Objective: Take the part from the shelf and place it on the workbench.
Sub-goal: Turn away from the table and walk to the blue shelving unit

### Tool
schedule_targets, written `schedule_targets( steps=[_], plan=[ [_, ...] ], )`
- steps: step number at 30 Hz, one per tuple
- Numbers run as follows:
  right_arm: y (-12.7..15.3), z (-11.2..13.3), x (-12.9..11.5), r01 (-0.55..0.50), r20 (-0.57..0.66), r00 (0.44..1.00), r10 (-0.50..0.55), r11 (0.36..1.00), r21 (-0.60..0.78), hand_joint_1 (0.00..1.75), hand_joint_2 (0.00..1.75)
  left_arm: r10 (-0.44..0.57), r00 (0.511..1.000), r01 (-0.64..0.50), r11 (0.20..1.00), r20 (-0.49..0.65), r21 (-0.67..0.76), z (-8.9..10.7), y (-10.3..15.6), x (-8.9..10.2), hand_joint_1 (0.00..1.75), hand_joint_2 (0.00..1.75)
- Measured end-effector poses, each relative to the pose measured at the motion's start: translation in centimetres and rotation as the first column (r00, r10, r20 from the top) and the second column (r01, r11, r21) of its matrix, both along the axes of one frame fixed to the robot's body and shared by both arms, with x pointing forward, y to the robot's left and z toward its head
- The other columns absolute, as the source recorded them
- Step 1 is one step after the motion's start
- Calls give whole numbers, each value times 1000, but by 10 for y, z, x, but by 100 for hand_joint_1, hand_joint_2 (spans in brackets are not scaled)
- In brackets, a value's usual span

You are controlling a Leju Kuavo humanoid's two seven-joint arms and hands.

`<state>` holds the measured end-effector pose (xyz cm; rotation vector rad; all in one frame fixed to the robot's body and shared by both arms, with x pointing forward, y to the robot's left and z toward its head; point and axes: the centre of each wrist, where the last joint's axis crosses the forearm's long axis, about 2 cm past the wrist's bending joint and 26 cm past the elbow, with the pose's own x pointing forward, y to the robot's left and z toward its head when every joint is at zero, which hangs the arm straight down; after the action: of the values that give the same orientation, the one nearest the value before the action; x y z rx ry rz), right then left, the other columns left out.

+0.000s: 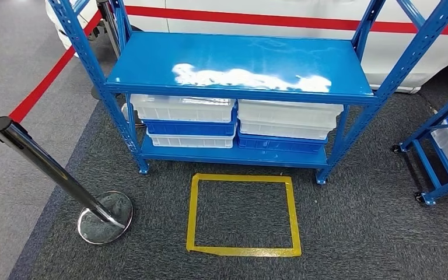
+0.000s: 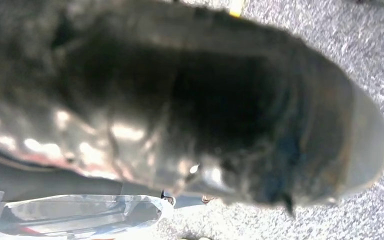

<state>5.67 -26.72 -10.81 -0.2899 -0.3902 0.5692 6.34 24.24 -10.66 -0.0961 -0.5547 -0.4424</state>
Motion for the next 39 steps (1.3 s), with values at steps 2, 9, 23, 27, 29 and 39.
schedule_targets(
  steps=[2, 9, 23, 27, 29, 39],
  plan=[
    [0, 0, 0, 0, 0, 1000, 0, 1000, 0, 0, 0, 0, 1000, 0, 1000, 0, 0, 0, 0, 0, 0, 0],
    [0, 0, -2, -4, -10, 1000, 4, 1000, -4, 0, 0, 0, 1000, 0, 1000, -3, -1, 0, 0, -1, 0, 0],
    [1, 0, 0, -6, -10, 1000, 6, 1000, -5, 0, 0, 2, 1000, -2, 1000, -8, -1, -1, -1, -4, 0, 0],
    [3, 0, 0, -8, -11, 1000, 8, 1000, 0, 0, 0, 3, 1000, -3, 1000, -6, 4, -1, 2, -3, 0, 0],
    [3, 0, 0, -7, -14, 1000, 8, 1000, 5, 0, 0, 3, 1000, -3, 1000, -5, 4, -1, 2, -3, 0, 0],
    [2, 0, -3, -6, -22, 1000, 6, 1000, 7, 0, 0, 3, 1000, -3, 1000, -10, 2, -1, 1, -5, 0, 0]
  ],
)
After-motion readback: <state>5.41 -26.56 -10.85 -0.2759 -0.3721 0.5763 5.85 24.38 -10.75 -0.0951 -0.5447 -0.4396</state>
